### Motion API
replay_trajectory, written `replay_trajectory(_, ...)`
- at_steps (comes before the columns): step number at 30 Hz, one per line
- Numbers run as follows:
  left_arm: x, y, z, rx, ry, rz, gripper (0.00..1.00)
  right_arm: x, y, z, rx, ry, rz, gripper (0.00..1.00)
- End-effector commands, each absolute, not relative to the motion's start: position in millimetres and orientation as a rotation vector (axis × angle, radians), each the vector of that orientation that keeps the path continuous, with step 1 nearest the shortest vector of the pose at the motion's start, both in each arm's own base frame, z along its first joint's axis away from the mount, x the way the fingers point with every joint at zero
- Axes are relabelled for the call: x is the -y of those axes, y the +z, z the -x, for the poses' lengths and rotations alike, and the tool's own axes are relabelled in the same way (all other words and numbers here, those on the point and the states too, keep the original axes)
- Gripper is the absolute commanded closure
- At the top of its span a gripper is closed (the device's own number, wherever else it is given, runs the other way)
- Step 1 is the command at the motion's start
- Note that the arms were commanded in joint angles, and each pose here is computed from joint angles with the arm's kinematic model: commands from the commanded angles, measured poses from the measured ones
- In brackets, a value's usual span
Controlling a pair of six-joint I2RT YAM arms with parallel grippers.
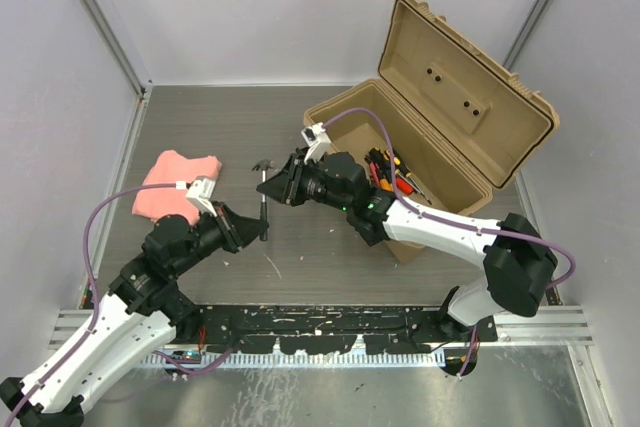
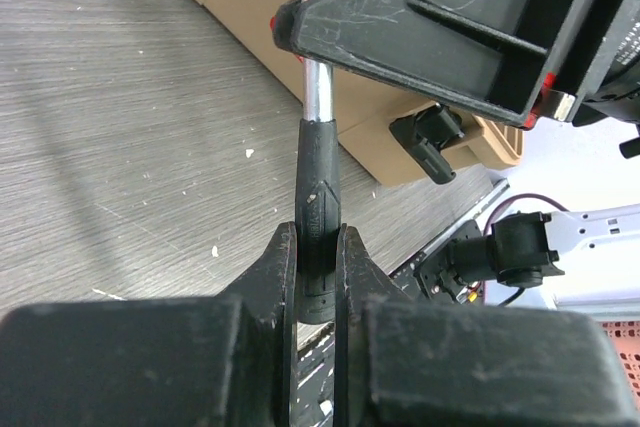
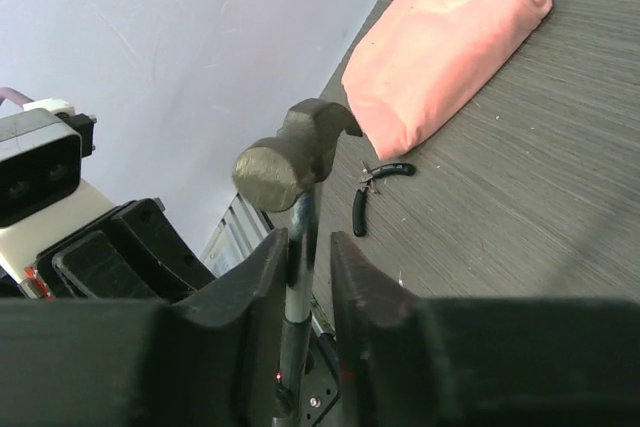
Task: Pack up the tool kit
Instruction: Place the hammer in the toolbox.
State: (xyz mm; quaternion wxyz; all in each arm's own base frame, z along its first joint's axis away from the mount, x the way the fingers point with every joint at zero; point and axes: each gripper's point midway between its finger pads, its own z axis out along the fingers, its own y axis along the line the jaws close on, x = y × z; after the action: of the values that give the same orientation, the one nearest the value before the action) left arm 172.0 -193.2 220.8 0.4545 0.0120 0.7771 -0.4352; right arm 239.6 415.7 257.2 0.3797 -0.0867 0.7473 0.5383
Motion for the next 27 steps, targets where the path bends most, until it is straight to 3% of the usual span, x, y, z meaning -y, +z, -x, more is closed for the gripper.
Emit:
replay_trajectory(1, 179.9, 259.3, -182.2, -1.774, -1.059, 0.061, 1.00, -414.7, 294.0, -236.8, -1.803, 1.430, 0.208, 0.80)
replay_trajectory(3, 179.5, 261.2, -183.2, -1.746, -1.065, 0.063, 1.00, -415.2, 302.8, -230.7, -1.766, 1.450, 0.262, 0.90)
replay_trajectory(7, 184.2, 260.3, -179.1, -1.787, -1.059, 0.003, 0.99, -420.7, 316.4, -210.7, -1.731, 1.502, 0.417, 0.96)
replay_trajectory(9, 187.0, 259.3, -177.0, -1.795, -1.069, -0.019, 0.88, -417.4, 314.0, -211.6, -1.737, 1.462, 0.431, 0.99)
replay_trajectory(11, 190.1, 260.4, -174.0, -1.789, -1.093, -0.040, 0.69, -412.6, 312.2, -214.5, -1.736, 1.418, 0.434, 0.99)
replay_trajectory(17, 179.1, 262.9, -167.7, -1.813, -1.020, -0.082, 0.52, -405.8, 316.9, -212.7, -1.711, 1.375, 0.475, 0.99)
replay_trajectory(20, 151.9, 264.6, -164.7, -1.842, -0.863, -0.075, 0.35, -397.7, 315.7, -215.8, -1.709, 1.301, 0.495, 0.99)
replay_trajectory(27, 124.4, 255.6, -162.1, -1.902, -0.707, -0.040, 0.16, -372.0, 323.1, -223.8, -1.640, 1.110, 0.553, 0.99)
